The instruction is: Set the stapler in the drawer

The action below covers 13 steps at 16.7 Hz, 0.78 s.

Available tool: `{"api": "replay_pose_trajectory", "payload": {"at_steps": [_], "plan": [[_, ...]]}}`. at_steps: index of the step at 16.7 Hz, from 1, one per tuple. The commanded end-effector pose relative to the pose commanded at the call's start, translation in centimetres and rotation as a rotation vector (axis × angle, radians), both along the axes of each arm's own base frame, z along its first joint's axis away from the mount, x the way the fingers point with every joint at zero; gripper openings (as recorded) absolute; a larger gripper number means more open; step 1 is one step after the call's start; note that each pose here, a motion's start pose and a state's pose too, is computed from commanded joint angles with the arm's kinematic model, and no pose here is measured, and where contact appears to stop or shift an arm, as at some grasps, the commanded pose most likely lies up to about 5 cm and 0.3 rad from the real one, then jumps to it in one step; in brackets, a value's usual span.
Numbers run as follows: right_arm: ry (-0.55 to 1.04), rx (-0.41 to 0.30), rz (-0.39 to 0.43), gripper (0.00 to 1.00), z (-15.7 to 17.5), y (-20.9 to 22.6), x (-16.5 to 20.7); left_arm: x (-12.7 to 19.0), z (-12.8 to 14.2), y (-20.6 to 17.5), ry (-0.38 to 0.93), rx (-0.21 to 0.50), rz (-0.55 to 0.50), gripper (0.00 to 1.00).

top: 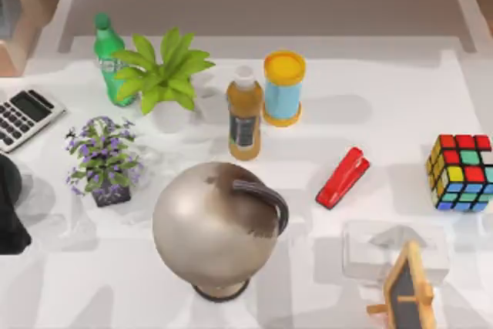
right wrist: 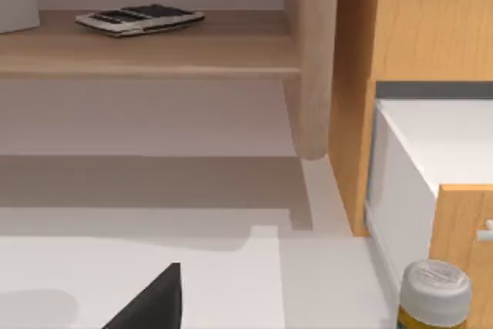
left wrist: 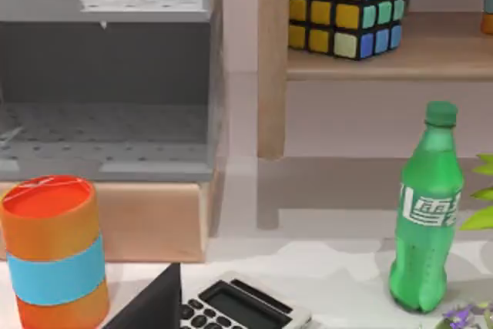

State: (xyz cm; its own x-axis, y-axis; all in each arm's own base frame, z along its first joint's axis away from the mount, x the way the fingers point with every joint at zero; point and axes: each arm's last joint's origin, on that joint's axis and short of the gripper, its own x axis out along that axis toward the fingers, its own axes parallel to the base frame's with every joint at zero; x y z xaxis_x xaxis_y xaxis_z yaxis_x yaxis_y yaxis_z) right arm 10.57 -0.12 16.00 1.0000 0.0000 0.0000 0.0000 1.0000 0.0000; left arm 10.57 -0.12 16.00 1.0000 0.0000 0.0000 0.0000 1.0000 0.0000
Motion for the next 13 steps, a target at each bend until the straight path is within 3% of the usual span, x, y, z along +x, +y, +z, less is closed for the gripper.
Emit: {"api": "replay_pose_trajectory", "payload": {"at_steps": [5,9,13], "plan": [[0.036,0.047,0.03,1.0,1.3,0.4,0.0,0.0,0.0,0.0,0.0,0.0,0.0,1.0],[0.172,0.191,0.112,1.0,5.9,1.7,0.9,0.0,0.0,0.0,0.0,0.0,0.0,1.0],[0.392,0.357,0.177,1.0,12.6,4.4,4.3,0.0,0.0,0.0,0.0,0.0,0.0,1.0]]}}
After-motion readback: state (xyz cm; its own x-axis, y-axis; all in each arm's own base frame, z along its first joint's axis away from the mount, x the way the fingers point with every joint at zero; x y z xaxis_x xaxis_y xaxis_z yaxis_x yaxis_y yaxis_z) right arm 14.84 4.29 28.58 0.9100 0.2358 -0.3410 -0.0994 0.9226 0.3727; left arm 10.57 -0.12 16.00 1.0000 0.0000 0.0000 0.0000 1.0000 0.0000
